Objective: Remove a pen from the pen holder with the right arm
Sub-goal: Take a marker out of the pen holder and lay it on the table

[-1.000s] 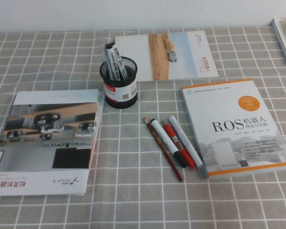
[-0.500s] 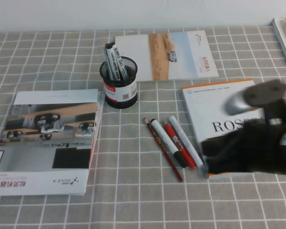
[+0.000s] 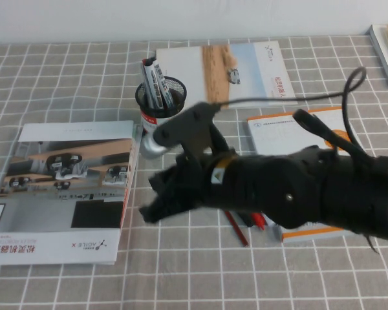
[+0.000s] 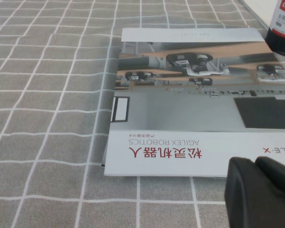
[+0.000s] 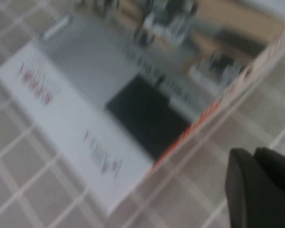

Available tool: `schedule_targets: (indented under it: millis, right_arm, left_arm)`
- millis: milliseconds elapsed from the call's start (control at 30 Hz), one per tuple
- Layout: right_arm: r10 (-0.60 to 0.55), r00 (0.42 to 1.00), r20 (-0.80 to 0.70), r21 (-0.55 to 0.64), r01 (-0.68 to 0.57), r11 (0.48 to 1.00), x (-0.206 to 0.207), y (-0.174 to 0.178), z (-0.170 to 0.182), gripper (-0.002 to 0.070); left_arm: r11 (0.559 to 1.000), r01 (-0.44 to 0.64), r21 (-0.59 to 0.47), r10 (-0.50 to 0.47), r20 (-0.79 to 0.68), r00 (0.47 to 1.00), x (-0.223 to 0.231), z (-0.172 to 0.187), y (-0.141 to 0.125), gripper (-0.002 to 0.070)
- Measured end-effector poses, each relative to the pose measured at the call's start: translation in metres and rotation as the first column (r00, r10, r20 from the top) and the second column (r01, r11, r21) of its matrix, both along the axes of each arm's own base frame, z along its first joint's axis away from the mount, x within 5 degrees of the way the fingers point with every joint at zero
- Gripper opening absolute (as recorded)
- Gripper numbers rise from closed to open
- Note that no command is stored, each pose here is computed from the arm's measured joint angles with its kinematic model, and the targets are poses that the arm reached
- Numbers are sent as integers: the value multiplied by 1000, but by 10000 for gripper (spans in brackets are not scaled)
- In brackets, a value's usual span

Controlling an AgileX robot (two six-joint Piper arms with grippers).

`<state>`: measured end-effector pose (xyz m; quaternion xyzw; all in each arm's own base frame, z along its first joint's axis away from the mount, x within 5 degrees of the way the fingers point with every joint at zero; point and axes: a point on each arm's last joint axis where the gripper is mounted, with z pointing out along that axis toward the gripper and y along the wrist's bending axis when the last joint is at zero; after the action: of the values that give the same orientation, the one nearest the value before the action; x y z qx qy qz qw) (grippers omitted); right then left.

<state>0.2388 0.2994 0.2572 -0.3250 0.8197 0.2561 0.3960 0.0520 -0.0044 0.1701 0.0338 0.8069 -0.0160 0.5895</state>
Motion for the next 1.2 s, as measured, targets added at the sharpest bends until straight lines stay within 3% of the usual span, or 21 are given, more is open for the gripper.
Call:
schedule_targets:
  millis: [200,400,567,700,767,1200]
  right_arm:
    - [-61,974,218,113,37,993,25,15,16,-14]
    - [-211,907,364,227,133,965,56,18,23,27]
    - [-299,849,436,234,214,949,79,27,13,201]
    - [-324,831,453,220,248,944,94,38,4,372]
    - [-333,825,456,213,261,941,102,45,-1,419]
    - [-382,779,497,195,329,924,141,76,-20,433]
  left_arm:
    - [1000,0,0,0,0,1000,0,0,0,-5]
    - [1000,0,0,0,0,1000,0,0,0,-5]
    - [1000,0,0,0,0,1000,0,0,0,-5]
    - [1000,0,0,0,0,1000,0,0,0,-5]
    - [1000,0,0,0,0,1000,0,0,0,-5]
    - [1000,0,0,0,0,1000,0,0,0,-5]
